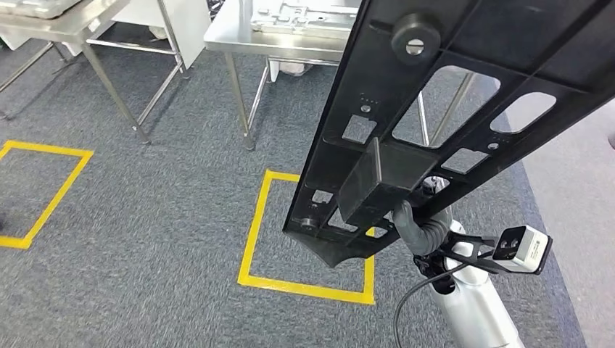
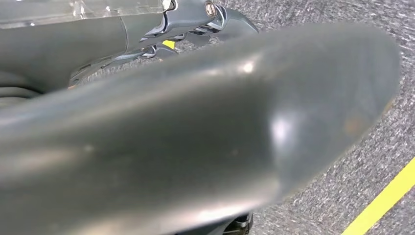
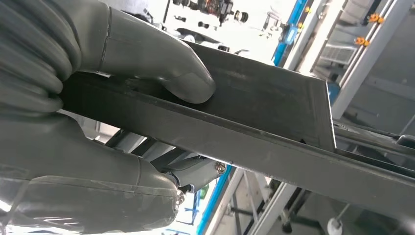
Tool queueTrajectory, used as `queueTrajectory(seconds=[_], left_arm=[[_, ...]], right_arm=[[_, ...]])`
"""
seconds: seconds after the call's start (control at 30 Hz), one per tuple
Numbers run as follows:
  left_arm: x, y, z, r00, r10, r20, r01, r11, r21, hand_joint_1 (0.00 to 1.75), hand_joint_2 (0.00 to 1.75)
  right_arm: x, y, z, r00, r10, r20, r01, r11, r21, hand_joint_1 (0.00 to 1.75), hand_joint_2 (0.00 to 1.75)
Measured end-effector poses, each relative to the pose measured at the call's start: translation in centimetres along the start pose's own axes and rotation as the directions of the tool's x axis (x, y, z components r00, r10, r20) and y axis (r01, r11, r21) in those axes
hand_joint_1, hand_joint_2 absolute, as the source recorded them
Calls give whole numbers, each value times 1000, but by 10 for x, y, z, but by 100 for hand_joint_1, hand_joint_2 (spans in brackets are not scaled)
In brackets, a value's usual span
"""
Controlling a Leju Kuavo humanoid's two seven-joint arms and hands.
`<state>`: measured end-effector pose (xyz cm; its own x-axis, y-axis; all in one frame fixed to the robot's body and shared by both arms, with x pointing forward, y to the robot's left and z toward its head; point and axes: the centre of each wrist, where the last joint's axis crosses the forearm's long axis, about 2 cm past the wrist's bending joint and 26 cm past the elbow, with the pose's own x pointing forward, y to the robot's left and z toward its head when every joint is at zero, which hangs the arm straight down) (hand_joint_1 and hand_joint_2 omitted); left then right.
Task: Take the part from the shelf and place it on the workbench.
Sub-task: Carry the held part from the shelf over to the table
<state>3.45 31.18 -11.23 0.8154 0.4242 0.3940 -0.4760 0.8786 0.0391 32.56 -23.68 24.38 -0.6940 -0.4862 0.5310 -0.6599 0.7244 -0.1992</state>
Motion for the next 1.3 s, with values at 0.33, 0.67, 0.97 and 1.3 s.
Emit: queueTrajectory(seconds=[0.33,0.67,0.97,1.3], left_arm=[[-2,4,0,1000,-17,17,17,1000,-14,0,0],[-2,9,0,999,-27,27,27,1000,-13,0,0],[-6,10,1,999,-30,23,30,999,-11,0,0],[-1,9,0,999,-34,42,35,999,-13,0,0]], right_arm=[[-1,-4,8,1000,0,-13,-1,1000,-17,175,175],[0,-9,8,1000,14,-7,-14,1000,-23,175,175],[-2,-8,15,1000,12,-28,-13,999,-30,175,175],[1,-11,11,998,44,-54,-47,998,-42,175,175]])
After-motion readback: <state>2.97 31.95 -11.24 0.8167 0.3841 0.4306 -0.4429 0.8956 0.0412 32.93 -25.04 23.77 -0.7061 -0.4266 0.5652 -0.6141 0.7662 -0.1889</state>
